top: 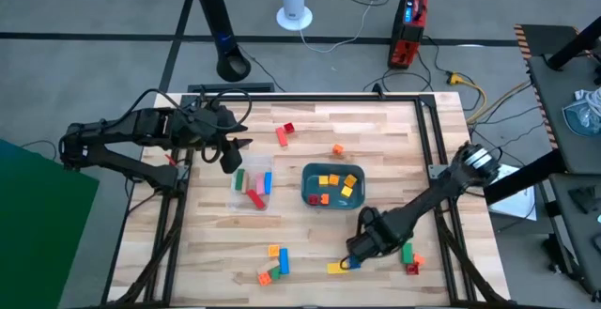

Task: Sort blocks by size
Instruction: Put the right green square game piece into the blue bin, then put the blue rectangular game piece into the transparent bin

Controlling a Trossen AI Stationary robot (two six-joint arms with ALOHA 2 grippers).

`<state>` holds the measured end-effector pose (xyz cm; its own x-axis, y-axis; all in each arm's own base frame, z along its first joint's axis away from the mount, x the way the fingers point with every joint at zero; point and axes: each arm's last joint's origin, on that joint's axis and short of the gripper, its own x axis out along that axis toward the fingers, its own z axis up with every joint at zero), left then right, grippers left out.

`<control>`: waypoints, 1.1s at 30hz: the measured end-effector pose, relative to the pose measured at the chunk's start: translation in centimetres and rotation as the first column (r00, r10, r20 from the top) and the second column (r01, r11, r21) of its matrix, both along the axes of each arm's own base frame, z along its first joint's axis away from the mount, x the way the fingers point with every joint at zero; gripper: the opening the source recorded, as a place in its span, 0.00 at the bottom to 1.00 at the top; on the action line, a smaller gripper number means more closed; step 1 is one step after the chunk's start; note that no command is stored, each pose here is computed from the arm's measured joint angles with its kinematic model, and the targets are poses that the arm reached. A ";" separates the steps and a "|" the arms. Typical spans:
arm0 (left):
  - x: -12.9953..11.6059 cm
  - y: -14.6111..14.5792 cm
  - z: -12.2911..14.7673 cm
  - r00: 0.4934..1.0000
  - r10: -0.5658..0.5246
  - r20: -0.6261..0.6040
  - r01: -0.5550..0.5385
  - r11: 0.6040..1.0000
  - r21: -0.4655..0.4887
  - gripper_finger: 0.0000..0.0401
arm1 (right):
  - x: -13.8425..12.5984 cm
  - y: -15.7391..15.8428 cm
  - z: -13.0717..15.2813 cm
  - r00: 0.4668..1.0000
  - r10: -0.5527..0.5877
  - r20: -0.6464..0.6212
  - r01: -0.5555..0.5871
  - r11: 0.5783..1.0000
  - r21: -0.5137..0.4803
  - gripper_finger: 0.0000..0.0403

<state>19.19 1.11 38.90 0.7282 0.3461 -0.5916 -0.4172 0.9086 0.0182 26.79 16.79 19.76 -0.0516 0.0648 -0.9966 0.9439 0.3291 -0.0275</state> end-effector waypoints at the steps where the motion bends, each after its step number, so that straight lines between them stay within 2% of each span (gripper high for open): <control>1: 0.0 0.0 0.0 1.000 0.000 0.001 0.000 1.000 0.000 0.39 | 0.0 -0.7 1.2 0.999 -0.004 0.032 0.004 1.000 -0.027 0.21; 4: 0.1 0.0 0.1 1.000 0.002 0.019 -0.002 1.000 -0.002 0.39 | 0.2 -3.3 4.4 0.984 -0.014 0.175 0.035 0.993 -0.114 0.21; 8: 0.2 0.0 0.3 0.999 0.006 0.042 -0.005 1.000 -0.006 0.39 | 1.0 -7.6 6.9 0.946 -0.007 0.324 0.082 0.972 -0.219 0.23; 13: 0.3 0.0 0.3 0.999 0.010 0.050 -0.009 1.000 -0.011 0.39 | 3.1 -12.1 7.6 0.917 0.066 0.392 0.048 0.960 -0.274 0.36; 17: 0.2 0.0 0.3 0.998 0.019 0.053 -0.018 1.000 -0.023 0.39 | 4.0 -13.6 8.5 0.905 0.129 0.406 -0.003 0.955 -0.297 0.46; 21: 0.2 0.0 0.3 0.999 0.021 0.047 -0.020 0.999 -0.026 0.39 | 4.0 -13.6 9.5 0.897 0.146 0.418 -0.014 0.953 -0.303 0.53; 24: 0.1 0.0 0.2 0.999 0.025 0.039 -0.024 0.999 -0.031 0.39 | 3.8 -12.5 10.0 0.885 0.125 0.448 -0.003 0.965 -0.263 0.55; 28: 0.1 0.0 0.1 0.999 0.025 0.032 -0.024 0.999 -0.031 0.39 | 3.4 -9.2 10.0 0.878 0.064 0.475 0.005 0.990 -0.143 0.56; 33: 0.1 0.0 0.1 0.999 0.017 0.027 -0.017 1.000 -0.021 0.39 | 2.4 -3.5 9.1 0.878 -0.025 0.478 0.045 0.998 -0.032 0.56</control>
<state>19.29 1.11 39.03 0.7384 0.3463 -0.5786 -0.4327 0.9014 -0.0127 29.20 13.29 28.83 0.4329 0.0163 -0.9013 0.8566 0.3039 0.4169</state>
